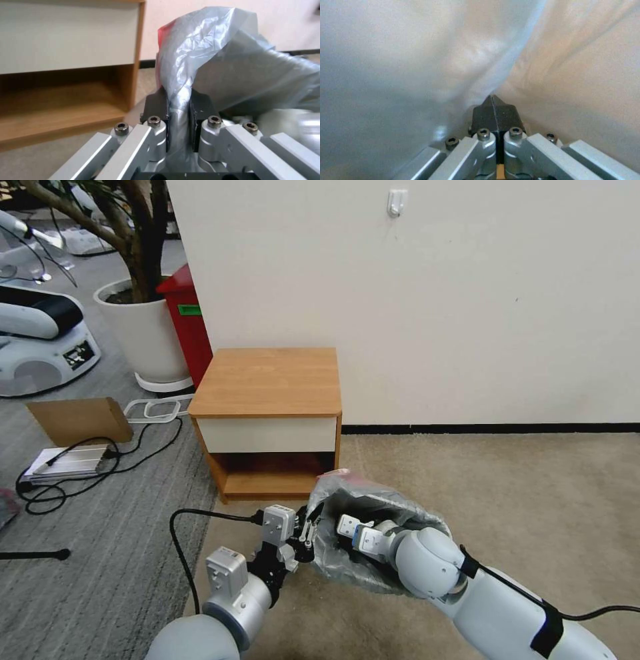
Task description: Pick up the garbage bag from the table and place it over the trash can.
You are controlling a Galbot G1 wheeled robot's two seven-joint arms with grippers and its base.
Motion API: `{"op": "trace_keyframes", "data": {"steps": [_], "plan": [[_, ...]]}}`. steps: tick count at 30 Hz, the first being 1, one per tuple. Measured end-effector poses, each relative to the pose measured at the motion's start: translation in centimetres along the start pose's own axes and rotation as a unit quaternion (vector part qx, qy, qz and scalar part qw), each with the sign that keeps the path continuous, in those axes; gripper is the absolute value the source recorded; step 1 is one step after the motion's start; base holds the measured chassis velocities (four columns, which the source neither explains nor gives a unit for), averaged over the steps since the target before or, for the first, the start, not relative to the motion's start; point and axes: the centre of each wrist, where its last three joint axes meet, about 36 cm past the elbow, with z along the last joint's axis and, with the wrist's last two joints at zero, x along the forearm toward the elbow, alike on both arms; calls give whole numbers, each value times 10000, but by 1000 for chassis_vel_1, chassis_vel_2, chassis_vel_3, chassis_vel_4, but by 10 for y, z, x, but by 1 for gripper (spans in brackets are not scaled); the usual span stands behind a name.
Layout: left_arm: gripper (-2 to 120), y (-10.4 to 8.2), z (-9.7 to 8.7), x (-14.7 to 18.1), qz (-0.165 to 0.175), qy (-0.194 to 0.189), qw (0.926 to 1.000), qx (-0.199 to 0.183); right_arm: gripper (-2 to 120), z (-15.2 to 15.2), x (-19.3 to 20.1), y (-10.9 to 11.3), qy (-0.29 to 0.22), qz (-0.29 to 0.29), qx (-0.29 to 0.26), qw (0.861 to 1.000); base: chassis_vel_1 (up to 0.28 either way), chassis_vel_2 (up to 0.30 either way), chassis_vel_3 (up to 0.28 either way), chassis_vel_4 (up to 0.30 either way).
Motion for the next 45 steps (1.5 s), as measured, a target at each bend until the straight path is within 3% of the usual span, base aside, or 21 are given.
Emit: {"op": "trace_keyframes", "data": {"steps": [7, 10, 17, 21, 32, 40, 43, 45], "plan": [[9, 18, 7, -21, -247, 57, 9994, 221, 0, -5, 23, -3, -433, -166, -558, 9974, 0, 0, 0, 0], [9, 26, 13, -34, -364, 284, 9964, 712, 0, -4, 34, -5, -620, -203, -948, 9934, 0, 0, 0, 0], [9, 32, 29, -49, -598, 641, 9892, 1177, 0, -2, 51, -11, -913, -161, -1697, 9811, 0, 0, 0, 0], [9, 31, 34, -53, -601, 719, 9880, 1228, 0, 2, 58, -14, -968, -128, -1990, 9751, 0, 0, 0, 0], [9, 25, 31, -47, -468, 753, 9892, 1169, 0, 5, 60, -18, -936, 50, -2011, 9751, 0, 0, 0, 0], [9, 27, 36, -52, -622, 1026, 9817, 1481, 0, 4, 108, -17, -1517, 127, -2578, 9541, 0, 0, 0, 0], [9, 24, 38, -54, -649, 1104, 9787, 1607, 0, 7, 118, -10, -1771, 488, -2766, 9433, 0, 0, 0, 0], [9, 19, 40, -54, -674, 1240, 9726, 1848, 4, 13, 125, -3, -1953, 1221, -3027, 9248, 0, 0, 0, 0]]}}
